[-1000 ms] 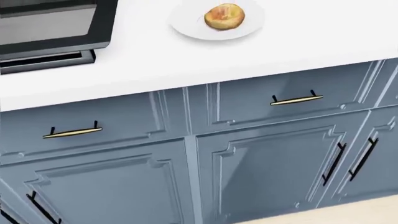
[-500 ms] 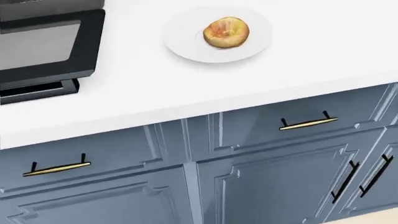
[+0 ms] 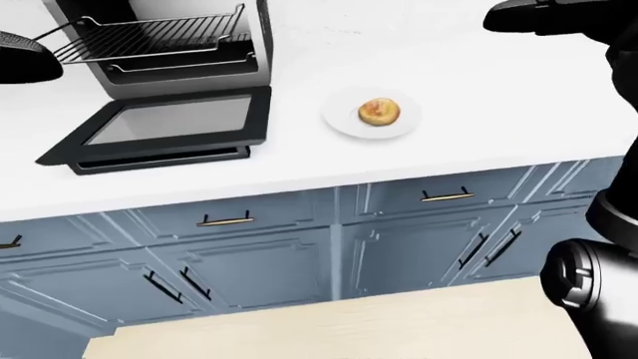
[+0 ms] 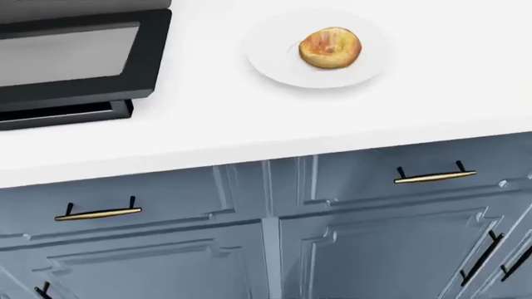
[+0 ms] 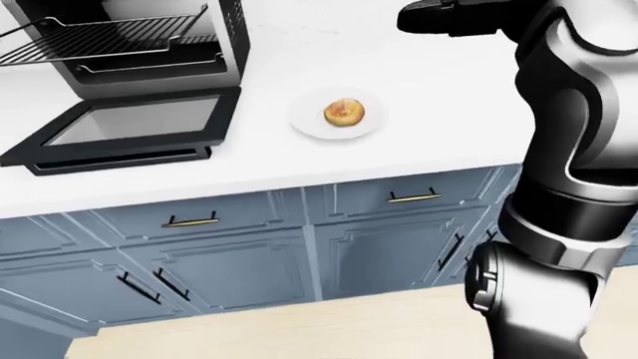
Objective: Place the bread on the top rack of the toaster oven.
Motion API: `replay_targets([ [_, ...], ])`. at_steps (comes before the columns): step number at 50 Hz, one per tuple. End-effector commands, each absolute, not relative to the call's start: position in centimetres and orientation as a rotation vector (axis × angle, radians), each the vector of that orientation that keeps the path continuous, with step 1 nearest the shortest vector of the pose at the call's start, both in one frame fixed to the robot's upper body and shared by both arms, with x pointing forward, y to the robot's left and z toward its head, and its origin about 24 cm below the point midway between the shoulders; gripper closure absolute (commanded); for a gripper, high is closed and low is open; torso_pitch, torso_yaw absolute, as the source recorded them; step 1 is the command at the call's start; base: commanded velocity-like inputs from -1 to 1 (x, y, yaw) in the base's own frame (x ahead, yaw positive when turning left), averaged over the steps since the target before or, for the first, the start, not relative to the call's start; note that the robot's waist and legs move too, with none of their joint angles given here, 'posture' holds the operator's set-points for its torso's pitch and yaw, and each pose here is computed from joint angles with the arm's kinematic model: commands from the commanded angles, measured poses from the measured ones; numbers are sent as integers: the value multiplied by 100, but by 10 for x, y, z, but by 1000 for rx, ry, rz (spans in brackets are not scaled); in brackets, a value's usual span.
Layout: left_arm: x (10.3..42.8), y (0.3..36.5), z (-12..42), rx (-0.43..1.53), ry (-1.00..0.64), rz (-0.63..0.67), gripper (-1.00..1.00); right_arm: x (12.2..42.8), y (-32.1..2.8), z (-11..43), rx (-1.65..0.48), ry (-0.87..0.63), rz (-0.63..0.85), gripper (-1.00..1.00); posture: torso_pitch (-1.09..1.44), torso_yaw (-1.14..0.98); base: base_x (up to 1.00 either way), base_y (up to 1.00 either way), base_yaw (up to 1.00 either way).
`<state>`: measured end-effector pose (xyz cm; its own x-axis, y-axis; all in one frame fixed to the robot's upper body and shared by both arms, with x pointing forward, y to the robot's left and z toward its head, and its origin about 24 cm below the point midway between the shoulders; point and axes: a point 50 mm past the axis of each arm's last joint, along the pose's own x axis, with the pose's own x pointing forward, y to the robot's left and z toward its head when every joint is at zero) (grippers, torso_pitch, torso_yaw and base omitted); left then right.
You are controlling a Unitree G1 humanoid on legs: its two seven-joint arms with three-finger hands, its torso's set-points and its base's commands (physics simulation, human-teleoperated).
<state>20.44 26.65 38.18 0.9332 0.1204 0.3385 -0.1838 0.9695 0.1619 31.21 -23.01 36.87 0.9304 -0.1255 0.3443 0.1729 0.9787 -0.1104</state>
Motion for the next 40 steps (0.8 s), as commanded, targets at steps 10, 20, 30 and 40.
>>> replay_targets([
  [10,193,268,396,184,-422,175,-100,302,-226,380,-174,-444,-162,-100,0,0,0,14,0],
  [20,191,268,398,186,-428,178,-100,302,-228,382,-165,-442,-173,-100,0,0,0,19,0],
  [30,192,267,398,188,-427,173,-100,302,-228,380,-139,-421,-169,-100,0,0,0,0,0],
  [40,192,267,397,186,-425,172,-100,305,-226,377,-152,-411,-187,-100,0,0,0,0,35],
])
